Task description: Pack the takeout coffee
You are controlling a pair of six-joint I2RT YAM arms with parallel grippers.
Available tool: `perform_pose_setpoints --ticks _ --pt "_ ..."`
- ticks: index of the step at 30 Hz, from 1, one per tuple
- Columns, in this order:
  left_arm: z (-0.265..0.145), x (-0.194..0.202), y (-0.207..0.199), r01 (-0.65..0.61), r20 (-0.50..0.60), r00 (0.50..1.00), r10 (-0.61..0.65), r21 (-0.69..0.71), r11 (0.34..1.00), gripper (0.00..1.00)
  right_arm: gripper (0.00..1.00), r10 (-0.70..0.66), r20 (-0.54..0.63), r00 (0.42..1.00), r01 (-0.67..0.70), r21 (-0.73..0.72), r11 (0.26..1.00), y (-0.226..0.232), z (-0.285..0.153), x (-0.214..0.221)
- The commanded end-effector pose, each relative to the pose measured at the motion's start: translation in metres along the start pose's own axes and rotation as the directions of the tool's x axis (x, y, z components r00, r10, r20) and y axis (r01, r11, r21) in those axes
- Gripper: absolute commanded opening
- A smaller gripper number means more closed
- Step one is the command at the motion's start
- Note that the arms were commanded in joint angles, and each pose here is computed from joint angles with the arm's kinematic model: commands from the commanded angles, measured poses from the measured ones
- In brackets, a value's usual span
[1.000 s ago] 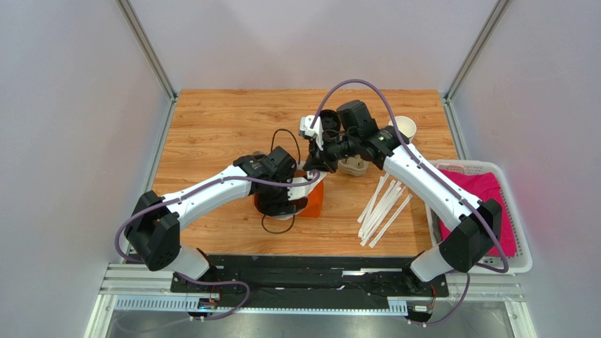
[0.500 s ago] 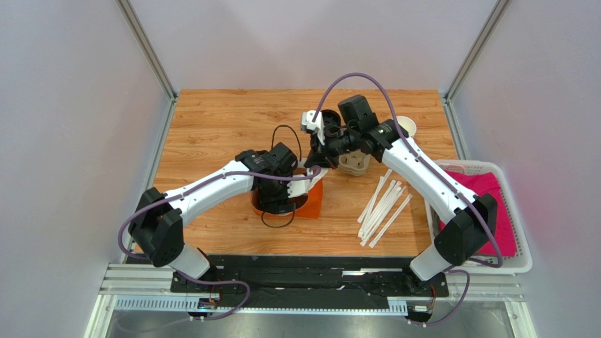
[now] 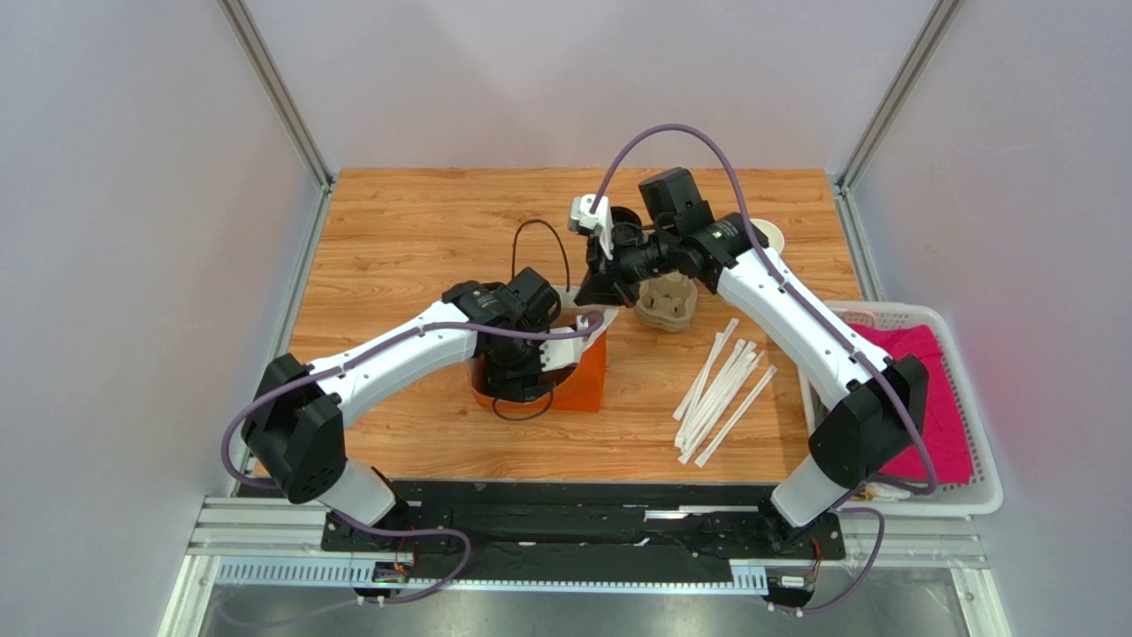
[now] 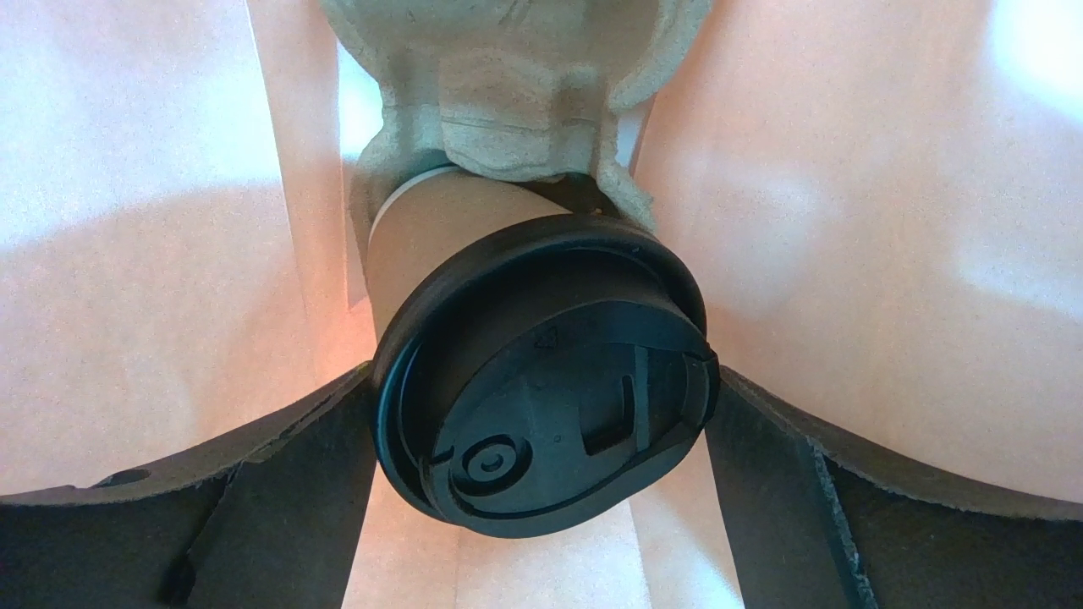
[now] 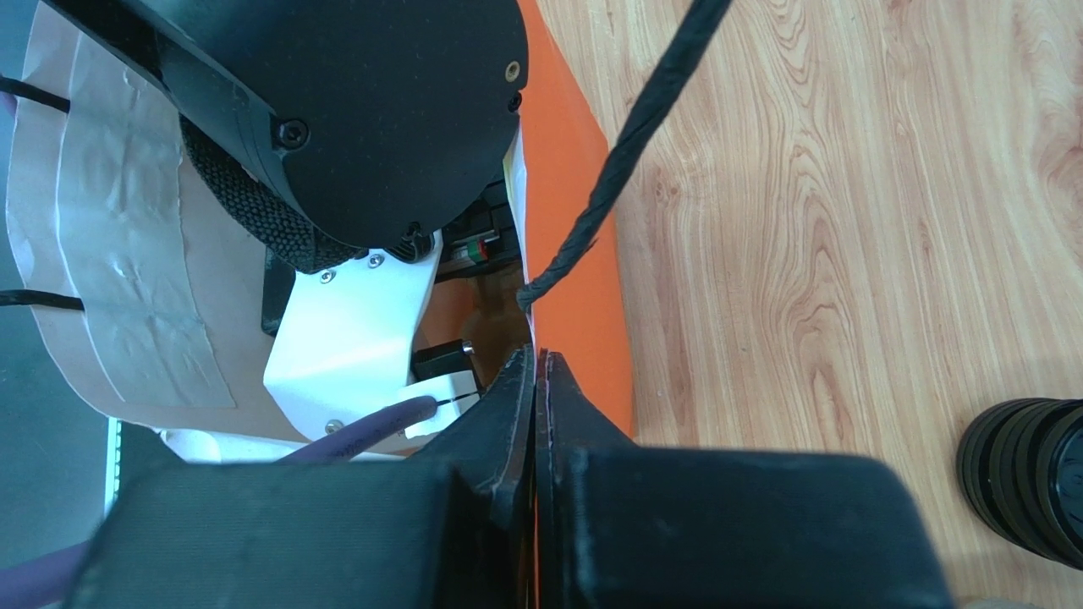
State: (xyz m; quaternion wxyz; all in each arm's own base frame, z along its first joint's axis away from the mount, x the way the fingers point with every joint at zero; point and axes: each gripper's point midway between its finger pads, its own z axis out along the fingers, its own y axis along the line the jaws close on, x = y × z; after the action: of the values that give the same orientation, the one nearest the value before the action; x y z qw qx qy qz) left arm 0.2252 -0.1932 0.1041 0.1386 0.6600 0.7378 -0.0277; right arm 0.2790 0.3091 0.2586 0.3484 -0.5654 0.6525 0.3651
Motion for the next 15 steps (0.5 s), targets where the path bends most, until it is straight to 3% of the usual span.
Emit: perform_pose_setpoints --ticks 1,15 --pt "-0.014 -0.004 0.004 -0.003 0.011 1.0 0.003 -0.028 1.0 0.98 0.0 0.037 -0.032 0.999 -0.037 -0.014 0.999 -0.001 0.003 0.007" --pt "-0.03 -0.015 0.011 -0.033 0.049 0.998 0.037 -0.087 0.996 0.99 0.0 0.033 -0.052 0.998 -0.034 -0.01 0.999 -0.008 0.007 0.01"
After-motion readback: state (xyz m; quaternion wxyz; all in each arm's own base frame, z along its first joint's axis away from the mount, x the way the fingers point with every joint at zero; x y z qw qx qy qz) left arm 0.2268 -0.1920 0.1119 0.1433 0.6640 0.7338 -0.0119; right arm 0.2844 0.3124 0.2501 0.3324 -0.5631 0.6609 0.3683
